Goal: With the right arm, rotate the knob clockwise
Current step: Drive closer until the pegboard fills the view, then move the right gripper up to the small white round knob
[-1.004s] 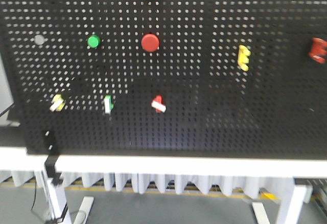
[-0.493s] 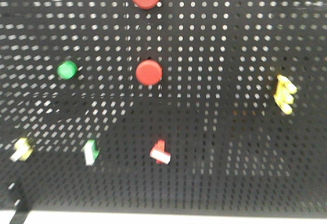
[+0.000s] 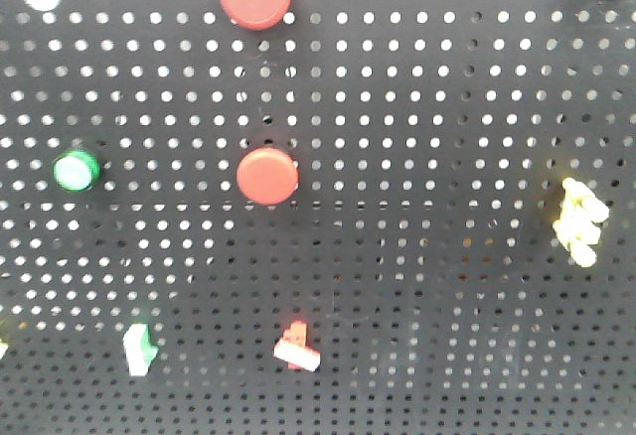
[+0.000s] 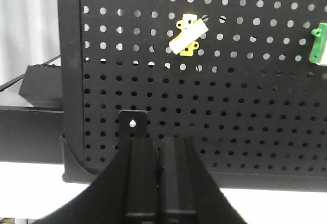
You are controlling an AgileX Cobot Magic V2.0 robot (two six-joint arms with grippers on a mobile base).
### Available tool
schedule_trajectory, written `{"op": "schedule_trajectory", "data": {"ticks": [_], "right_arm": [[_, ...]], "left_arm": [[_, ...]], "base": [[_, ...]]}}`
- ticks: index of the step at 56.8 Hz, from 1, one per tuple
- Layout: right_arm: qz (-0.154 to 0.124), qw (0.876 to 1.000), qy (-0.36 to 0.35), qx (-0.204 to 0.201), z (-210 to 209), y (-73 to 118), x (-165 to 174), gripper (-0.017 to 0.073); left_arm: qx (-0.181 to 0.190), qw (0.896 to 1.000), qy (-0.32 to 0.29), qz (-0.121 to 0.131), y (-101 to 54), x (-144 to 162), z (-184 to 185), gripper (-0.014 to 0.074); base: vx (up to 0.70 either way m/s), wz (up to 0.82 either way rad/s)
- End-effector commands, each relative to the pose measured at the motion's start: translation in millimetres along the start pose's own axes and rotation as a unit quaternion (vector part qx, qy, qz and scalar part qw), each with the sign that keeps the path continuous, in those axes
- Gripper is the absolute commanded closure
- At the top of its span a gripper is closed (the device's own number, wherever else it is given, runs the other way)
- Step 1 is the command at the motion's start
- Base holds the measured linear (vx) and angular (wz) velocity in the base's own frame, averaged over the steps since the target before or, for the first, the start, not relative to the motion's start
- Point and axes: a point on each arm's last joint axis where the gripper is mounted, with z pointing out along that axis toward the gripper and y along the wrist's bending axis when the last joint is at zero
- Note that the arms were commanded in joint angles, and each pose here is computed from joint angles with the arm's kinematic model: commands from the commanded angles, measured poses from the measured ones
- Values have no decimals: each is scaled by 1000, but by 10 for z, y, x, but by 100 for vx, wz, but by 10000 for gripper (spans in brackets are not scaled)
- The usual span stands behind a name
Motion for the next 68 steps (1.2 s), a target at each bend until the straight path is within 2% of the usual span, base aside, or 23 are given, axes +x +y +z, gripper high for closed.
{"op": "schedule_trajectory", "data": {"ticks": [1, 23, 28, 37, 42, 48, 53, 62, 68], "right_arm": [[-8, 999, -44, -1, -6, 3, -61, 568], [-10, 999, -46, -1, -6, 4, -66, 568], [-28, 996, -89, -3, -18, 10, -147, 568], [-26, 979, -201, -16, -85, 40, -366, 568], [-26, 971, -237, -18, -162, 52, -555, 568], [-30, 960, -278, -17, -337, 72, -994, 568], [-55, 953, -298, -10, -456, 99, -1476, 568], [-99, 952, -291, 12, -418, 136, -2415, 568], [-102, 953, -284, 28, -355, 144, -3061, 568]], "left_arm": [[-3, 999, -35, -7, 7, -31, 2, 600], [-3, 999, -35, -7, 7, -31, 2, 600], [-3, 999, -35, -7, 7, -31, 2, 600], [-3, 999, -35, -7, 7, -31, 2, 600], [-3, 999, -35, -7, 7, -31, 2, 600], [-3, 999, -35, -7, 7, -31, 2, 600], [-3, 999, -35, -7, 7, -31, 2, 600], [-3, 999, -35, -7, 7, -31, 2, 600], [-3, 999, -35, -7, 7, -31, 2, 600]], "base": [[6, -3], [1, -1], [0, 0], [0, 0], [0, 0], [0, 0], [0, 0], [0, 0], [0, 0]]}}
